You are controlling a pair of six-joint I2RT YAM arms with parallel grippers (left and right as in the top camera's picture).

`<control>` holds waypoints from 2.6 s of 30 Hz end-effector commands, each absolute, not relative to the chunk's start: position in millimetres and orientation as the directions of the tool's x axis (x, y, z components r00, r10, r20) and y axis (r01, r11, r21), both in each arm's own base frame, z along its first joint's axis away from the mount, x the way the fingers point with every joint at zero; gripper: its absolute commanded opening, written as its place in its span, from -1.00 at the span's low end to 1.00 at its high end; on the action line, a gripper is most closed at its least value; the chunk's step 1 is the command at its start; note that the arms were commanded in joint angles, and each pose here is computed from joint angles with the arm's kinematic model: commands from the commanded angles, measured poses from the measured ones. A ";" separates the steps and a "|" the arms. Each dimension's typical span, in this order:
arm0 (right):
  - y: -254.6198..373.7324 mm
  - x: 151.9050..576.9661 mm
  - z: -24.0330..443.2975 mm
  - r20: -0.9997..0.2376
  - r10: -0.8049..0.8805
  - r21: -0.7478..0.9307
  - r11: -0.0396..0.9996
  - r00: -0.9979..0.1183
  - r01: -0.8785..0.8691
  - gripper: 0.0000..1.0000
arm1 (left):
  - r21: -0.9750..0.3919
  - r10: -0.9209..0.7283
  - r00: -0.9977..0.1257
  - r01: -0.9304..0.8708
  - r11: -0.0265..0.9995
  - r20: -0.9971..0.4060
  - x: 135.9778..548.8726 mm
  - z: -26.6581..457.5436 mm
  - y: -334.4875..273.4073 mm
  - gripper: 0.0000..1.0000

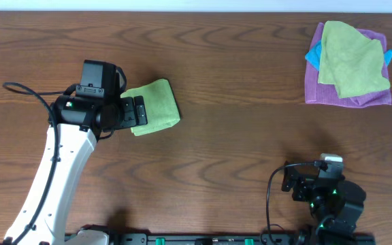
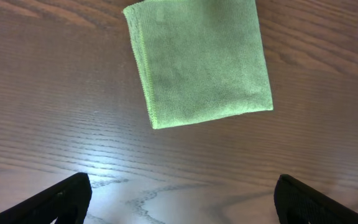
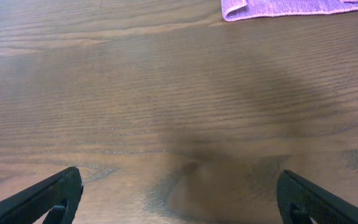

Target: Fold the cloth

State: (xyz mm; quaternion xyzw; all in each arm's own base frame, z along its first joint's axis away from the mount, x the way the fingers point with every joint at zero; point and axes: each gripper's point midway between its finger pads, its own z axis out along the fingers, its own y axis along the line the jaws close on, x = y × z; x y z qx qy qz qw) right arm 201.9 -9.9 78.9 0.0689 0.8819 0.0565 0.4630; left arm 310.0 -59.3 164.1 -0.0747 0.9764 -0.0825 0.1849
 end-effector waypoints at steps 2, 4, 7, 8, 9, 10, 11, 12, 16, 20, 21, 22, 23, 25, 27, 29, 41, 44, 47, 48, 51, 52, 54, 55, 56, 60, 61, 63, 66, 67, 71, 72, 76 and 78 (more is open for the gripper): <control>-11.5 200.2 72.4 -0.797 0.190 0.172 0.981 -0.573 0.087 0.99 | -0.104 -0.195 -0.902 -0.167 0.980 -0.386 313.9 167.5 -40.7 0.91; -11.5 200.2 72.4 -0.797 0.190 0.172 0.981 -0.573 0.087 0.98 | -0.129 -0.287 -0.887 -0.257 0.958 -0.363 310.2 166.0 -39.2 0.90; -11.5 200.2 72.4 -0.797 0.190 0.172 0.981 -0.573 0.087 0.98 | -0.311 -0.599 -0.767 -0.526 0.792 -0.229 307.1 165.9 -56.4 0.91; -11.5 200.2 72.4 -0.797 0.190 0.172 0.981 -0.573 0.087 0.98 | -0.341 -0.688 -0.704 -0.612 0.713 -0.174 304.9 165.5 -61.4 0.91; -11.5 200.2 72.4 -0.797 0.190 0.172 0.981 -0.573 0.087 0.98 | -0.353 -0.756 -0.640 -0.681 0.641 -0.140 303.1 165.6 -64.9 0.90; -11.5 200.2 72.4 -0.797 0.190 0.172 0.981 -0.573 0.087 0.98 | -0.357 -0.818 -0.563 -0.745 0.563 -0.116 301.9 164.8 -68.7 0.90; -11.5 200.2 72.4 -0.797 0.190 0.172 0.981 -0.573 0.087 0.99 | -0.360 -0.872 -0.478 -0.800 0.480 -0.103 301.0 164.2 -73.0 0.91; -11.5 200.2 72.4 -0.797 0.190 0.172 0.981 -0.573 0.087 0.98 | -0.370 -0.916 -0.388 -0.840 0.397 -0.100 301.0 163.2 -79.4 0.91; -11.5 200.2 72.4 -0.797 0.190 0.172 0.981 -0.573 0.087 0.98 | -0.424 -0.990 -0.123 -0.895 0.138 -0.062 294.7 151.1 -110.1 0.90; -11.5 200.2 72.4 -0.797 0.190 0.172 0.981 -0.573 0.087 0.98 | -0.513 -0.996 0.034 -0.858 0.011 -0.080 283.1 124.3 -133.0 0.90; -11.5 200.2 72.4 -0.797 0.190 0.172 0.981 -0.573 0.087 0.98 | -0.545 -0.995 0.033 -0.838 0.024 -0.094 286.0 121.2 -135.3 0.90; -11.5 200.2 72.4 -0.797 0.190 0.172 0.981 -0.573 0.087 0.98 | -0.583 -0.994 0.031 -0.812 0.034 -0.102 289.4 114.9 -139.2 0.90; -11.5 200.2 72.4 -0.797 0.190 0.172 0.981 -0.573 0.087 0.99 | -0.602 -0.995 0.030 -0.798 0.035 -0.098 290.5 108.2 -141.2 0.90; -11.5 200.2 72.4 -0.797 0.190 0.172 0.981 -0.573 0.087 0.99 | -0.607 -0.996 0.028 -0.794 0.032 -0.089 287.2 85.2 -139.4 0.90; -11.5 200.2 72.4 -0.797 0.190 0.172 0.981 -0.573 0.087 0.99 | -0.609 -0.995 0.031 -0.793 0.033 -0.093 282.2 65.7 -134.1 0.91; -11.5 200.2 72.4 -0.797 0.190 0.172 0.981 -0.573 0.087 0.98 | -0.618 -0.992 0.048 -0.785 0.036 -0.118 278.6 54.0 -124.1 0.90; -11.5 200.2 72.4 -0.797 0.190 0.172 0.981 -0.573 0.087 0.99 | -0.631 -0.986 0.137 -0.774 -0.045 -0.097 302.0 16.6 -108.7 0.90; -11.5 200.2 72.4 -0.797 0.190 0.172 0.981 -0.573 0.087 0.99 | -0.630 -0.986 0.144 -0.775 -0.059 -0.086 308.3 5.2 -110.0 0.91; -11.5 200.2 72.4 -0.797 0.190 0.172 0.981 -0.573 0.087 0.99 | -0.616 -0.982 0.159 -0.785 -0.064 -0.100 308.8 -3.2 -104.1 0.91; -11.5 200.2 72.4 -0.797 0.190 0.172 0.981 -0.573 0.087 0.98 | -0.609 -0.982 0.160 -0.790 -0.066 -0.102 308.3 -5.8 -102.8 0.93; -11.5 200.2 72.4 -0.797 0.190 0.172 0.981 -0.573 0.087 0.99 | -0.598 -0.979 0.171 -0.799 -0.071 -0.113 308.3 -12.7 -98.3 1.00; -11.5 200.2 72.4 -0.797 0.190 0.172 0.981 -0.573 0.087 0.98 | -0.596 -0.977 0.177 -0.800 -0.073 -0.118 308.7 -14.9 -96.1 0.90; -11.5 200.2 72.4 -0.797 0.190 0.172 0.981 -0.573 0.087 0.98 | -0.595 -0.973 0.190 -0.800 -0.077 -0.131 309.6 -17.6 -91.2 0.73; -11.5 200.2 72.4 -0.797 0.190 0.172 0.981 -0.573 0.087 0.99 | -0.595 -0.971 0.198 -0.800 -0.079 -0.137 310.0 -18.7 -88.5 0.61; -11.5 200.2 72.4 -0.797 0.190 0.172 0.981 -0.573 0.087 0.98 | -0.595 -0.969 0.204 -0.800 -0.082 -0.141 310.5 -19.6 -86.5 0.51; -11.5 200.2 72.4 -0.797 0.190 0.172 0.981 -0.573 0.087 0.99 | -0.606 -0.959 0.232 -0.791 -0.089 -0.163 313.4 -20.8 -77.5 -0.28; -11.5 200.2 72.4 -0.797 0.190 0.172 0.981 -0.573 0.087 0.98 | -0.610 -0.956 0.238 -0.788 -0.089 -0.169 314.1 -20.3 -75.7 -0.61; -11.5 200.2 72.4 -0.797 0.190 0.172 0.981 -0.573 0.087 0.98 | -0.625 -0.952 0.252 -0.775 -0.090 -0.175 316.8 -17.6 -72.9 -0.89; -11.5 200.2 72.4 -0.797 0.190 0.172 0.981 -0.573 0.087 0.99 | -0.659 -0.945 0.275 -0.746 -0.094 -0.177 323.3 -11.5 -70.6 -0.88; -11.5 200.2 72.4 -0.797 0.190 0.172 0.981 -0.573 0.087 0.98 | -0.679 -0.943 0.286 -0.728 -0.100 -0.168 327.6 -7.9 -70.8 -0.88; -11.5 200.2 72.4 -0.797 0.190 0.172 0.981 -0.573 0.087 0.98 | -0.775 -0.929 0.349 -0.619 -0.128 -0.126 348.4 19.2 -69.2 -0.88; -11.5 200.2 72.4 -0.797 0.190 0.172 0.981 -0.573 0.087 0.99 | -0.794 -0.924 0.364 -0.593 -0.135 -0.116 353.0 27.6 -68.4 -0.88; -11.5 200.2 72.4 -0.797 0.190 0.172 0.981 -0.573 0.087 0.98 | -0.850 -0.899 0.434 -0.494 -0.183 -0.059 372.4 63.2 -58.4 -0.88; -11.5 200.2 72.4 -0.797 0.190 0.172 0.981 -0.573 0.087 0.99 | -0.865 -0.887 0.462 -0.455 -0.212 -0.026 382.1 77.7 -51.8 -0.88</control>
